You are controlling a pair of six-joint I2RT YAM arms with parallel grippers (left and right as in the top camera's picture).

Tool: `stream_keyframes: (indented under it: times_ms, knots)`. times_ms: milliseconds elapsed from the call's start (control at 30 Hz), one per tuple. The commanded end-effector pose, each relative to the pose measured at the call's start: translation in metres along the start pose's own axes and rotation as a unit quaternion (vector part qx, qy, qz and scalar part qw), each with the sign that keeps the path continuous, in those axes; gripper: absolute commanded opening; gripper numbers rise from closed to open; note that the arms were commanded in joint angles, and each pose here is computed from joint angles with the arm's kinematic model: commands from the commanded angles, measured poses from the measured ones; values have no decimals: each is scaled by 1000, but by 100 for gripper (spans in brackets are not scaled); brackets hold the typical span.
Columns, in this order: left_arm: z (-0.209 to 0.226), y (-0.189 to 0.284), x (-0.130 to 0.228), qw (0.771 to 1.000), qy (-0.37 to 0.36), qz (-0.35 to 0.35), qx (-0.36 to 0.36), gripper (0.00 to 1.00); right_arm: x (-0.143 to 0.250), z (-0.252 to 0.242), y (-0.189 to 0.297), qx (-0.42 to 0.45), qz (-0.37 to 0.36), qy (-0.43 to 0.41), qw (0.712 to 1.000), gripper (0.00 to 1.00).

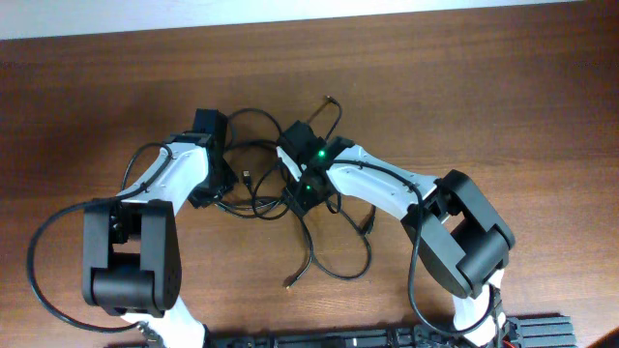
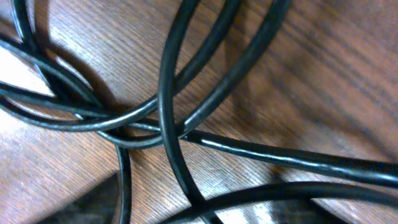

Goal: Untangle cables

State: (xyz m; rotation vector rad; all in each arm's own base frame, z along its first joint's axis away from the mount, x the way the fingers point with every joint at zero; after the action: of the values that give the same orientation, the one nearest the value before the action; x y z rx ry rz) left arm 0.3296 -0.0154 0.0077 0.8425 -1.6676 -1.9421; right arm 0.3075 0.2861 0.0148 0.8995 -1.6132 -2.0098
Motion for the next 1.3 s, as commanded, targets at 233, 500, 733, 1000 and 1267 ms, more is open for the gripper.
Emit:
stream_keyframes:
  times_ms: [233, 500, 733, 1000, 1267]
  knots:
    - [5, -20, 22, 999, -2, 48, -11, 29, -9, -15, 50, 14, -7, -19, 1000, 4]
    - [4, -21, 20, 999, -1, 43, -9, 29, -26, -40, 241, 64, -208, -28, 976, 4]
    - [4, -21, 20, 999, -2, 42, -11, 30, 30, -104, 369, 169, -344, -122, 916, 4]
    - [4, -21, 20, 999, -2, 42, -10, 91, 52, -113, 372, 180, -328, -148, 916, 4]
    - [-22, 24, 16, 984, -148, 61, 76, 99, 53, -123, 378, 213, -330, -157, 906, 4]
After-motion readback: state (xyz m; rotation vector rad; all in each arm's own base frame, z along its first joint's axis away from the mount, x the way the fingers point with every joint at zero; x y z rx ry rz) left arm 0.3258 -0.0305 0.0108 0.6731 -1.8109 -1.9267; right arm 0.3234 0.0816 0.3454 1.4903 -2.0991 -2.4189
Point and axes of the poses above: each gripper's point midway between its finger pads, its own y axis back along the fingers, its own z axis along the line the jaws close on, x = y × z, the point moved 1 cm from there along y, back along the fingers, and after that the axes turned 10 degrees about y, right-handed, at the moved point
